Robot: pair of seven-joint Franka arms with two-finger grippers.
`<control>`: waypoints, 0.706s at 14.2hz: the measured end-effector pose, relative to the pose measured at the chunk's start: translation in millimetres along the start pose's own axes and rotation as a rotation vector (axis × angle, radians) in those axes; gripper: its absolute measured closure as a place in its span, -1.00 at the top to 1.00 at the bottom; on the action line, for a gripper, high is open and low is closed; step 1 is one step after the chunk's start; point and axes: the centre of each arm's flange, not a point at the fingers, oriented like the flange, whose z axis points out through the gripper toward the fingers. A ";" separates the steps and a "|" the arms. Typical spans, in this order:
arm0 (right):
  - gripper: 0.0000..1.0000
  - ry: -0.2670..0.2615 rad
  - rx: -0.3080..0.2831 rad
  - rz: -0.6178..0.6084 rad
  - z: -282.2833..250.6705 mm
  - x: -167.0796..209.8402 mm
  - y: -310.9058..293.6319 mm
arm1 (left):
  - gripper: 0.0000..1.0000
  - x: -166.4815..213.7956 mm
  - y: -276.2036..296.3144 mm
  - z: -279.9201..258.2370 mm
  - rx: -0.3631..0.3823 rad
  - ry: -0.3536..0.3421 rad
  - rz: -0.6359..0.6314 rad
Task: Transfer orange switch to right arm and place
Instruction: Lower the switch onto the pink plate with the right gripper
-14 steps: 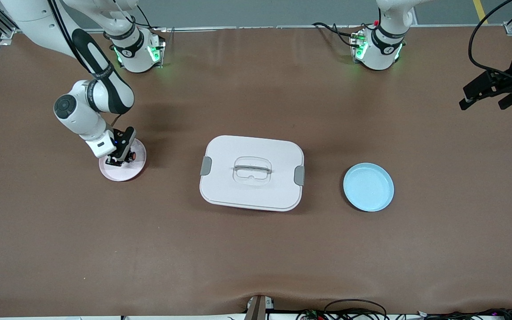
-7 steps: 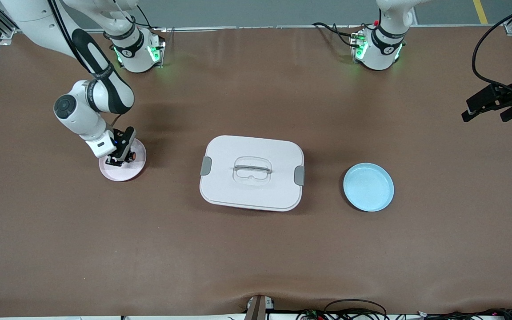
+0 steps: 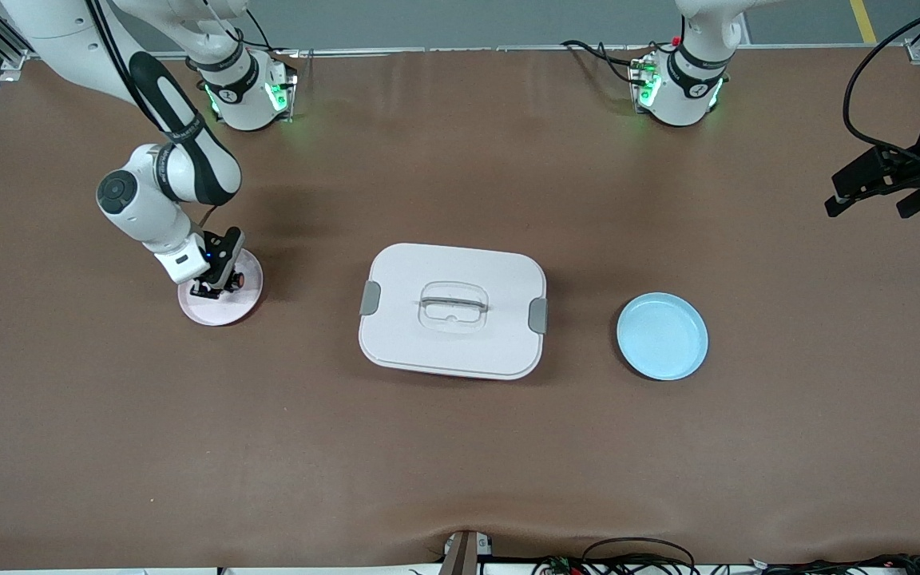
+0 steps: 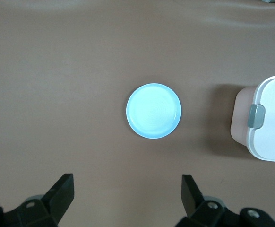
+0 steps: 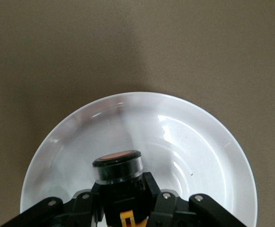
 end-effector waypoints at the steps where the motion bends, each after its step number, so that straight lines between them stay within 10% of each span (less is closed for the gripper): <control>1: -0.30 0.001 -0.001 -0.001 -0.5 0.9 1.2 | 1.00 0.0 -1.1 -0.2 -0.001 0.000 -0.001; 8: 0.97 0.005 -0.012 -0.005 -1.5 5.0 9.2 | 1.00 0.0 -1.8 -0.5 -0.003 0.000 -0.001; 10: 1.00 0.006 -0.012 -0.003 -1.3 5.2 9.6 | 1.00 -0.2 0.8 -0.3 -0.003 0.000 0.004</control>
